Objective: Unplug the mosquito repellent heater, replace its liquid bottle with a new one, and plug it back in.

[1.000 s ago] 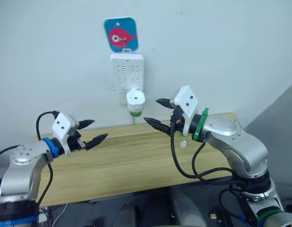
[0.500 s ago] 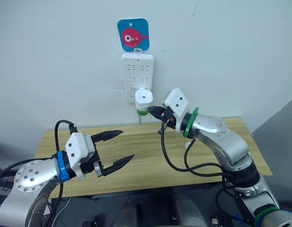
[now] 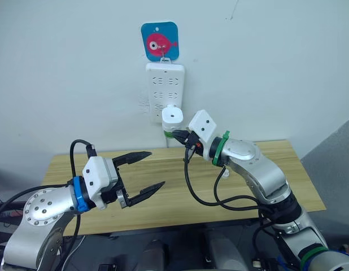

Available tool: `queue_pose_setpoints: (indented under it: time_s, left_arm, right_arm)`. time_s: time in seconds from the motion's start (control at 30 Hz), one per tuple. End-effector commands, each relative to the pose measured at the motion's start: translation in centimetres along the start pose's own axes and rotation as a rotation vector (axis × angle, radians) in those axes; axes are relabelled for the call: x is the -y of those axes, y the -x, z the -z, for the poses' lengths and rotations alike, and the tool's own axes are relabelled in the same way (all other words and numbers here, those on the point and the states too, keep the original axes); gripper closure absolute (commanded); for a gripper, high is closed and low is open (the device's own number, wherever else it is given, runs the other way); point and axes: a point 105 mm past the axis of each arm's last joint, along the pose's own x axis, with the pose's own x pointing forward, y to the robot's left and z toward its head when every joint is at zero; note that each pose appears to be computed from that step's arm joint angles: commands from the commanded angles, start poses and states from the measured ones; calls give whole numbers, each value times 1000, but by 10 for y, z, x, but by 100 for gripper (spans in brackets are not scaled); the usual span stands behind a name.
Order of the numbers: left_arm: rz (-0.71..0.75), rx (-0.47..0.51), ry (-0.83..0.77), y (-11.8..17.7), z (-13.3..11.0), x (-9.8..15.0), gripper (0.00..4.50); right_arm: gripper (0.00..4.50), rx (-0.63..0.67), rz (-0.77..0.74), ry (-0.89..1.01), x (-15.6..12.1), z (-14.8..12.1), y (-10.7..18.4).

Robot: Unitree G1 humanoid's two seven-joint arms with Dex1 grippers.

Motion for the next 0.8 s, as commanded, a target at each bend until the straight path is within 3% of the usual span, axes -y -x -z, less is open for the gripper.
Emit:
queue_pose_setpoints:
  time_s: [0.03,0.47,0.8]
  left_arm:
    - [22,30,-37,-4,-8,2,34]
    - [35,30,-43,-7,-8,1,34]
    - [35,31,-41,-11,-7,-2,34]
  right_arm:
    - [444,42,42,28,7,-12,-1]
    - [444,55,47,-19,6,-13,-3]
    - [444,51,144,-14,19,-13,-5]
